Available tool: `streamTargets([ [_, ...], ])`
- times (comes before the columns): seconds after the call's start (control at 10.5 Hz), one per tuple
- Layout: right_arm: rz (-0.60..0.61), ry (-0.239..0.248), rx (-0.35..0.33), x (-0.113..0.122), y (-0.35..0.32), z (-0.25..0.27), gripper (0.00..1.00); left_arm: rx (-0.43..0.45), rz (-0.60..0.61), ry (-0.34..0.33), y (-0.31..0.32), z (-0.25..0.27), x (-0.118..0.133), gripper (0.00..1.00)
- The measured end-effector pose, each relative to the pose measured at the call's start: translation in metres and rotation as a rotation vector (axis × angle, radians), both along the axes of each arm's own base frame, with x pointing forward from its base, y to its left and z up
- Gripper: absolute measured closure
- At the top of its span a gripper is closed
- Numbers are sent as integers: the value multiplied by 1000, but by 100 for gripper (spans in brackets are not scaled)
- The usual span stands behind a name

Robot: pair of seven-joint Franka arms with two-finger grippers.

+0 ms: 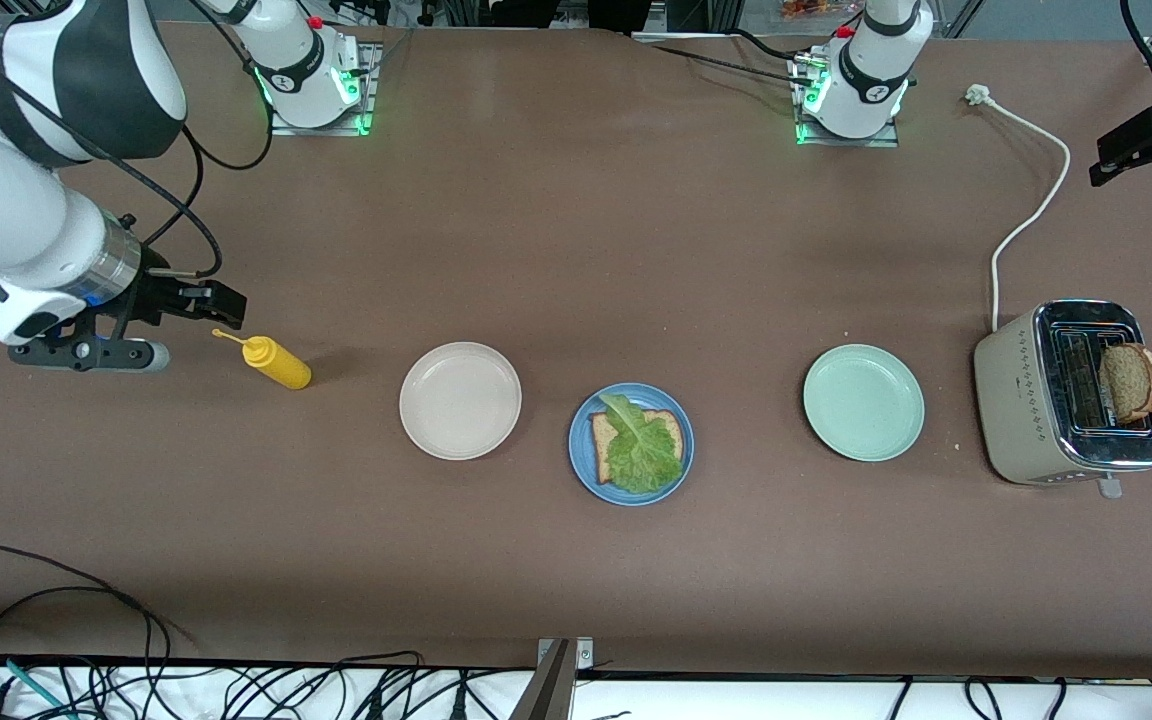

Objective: Make sandwich in blue plate with both arms
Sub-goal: 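Lower the right gripper toward the yellow mustard bottle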

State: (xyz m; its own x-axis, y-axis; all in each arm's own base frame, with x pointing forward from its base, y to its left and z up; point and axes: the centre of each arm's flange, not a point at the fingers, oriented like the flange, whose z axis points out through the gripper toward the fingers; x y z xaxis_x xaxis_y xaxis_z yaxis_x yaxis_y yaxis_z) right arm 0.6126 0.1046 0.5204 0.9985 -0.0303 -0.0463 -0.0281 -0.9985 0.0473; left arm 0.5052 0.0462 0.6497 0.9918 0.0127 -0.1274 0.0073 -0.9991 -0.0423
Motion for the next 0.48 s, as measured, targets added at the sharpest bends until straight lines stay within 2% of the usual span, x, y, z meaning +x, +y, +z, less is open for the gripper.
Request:
streamTargets([
  [0.29,-16,-62,8,-40,-19,-33,0,0,-7,0,-3,0,0,0],
  [0.48,-23,-67,17,-56,-23,-49,0,1,-13,0,-6,0,0,0],
])
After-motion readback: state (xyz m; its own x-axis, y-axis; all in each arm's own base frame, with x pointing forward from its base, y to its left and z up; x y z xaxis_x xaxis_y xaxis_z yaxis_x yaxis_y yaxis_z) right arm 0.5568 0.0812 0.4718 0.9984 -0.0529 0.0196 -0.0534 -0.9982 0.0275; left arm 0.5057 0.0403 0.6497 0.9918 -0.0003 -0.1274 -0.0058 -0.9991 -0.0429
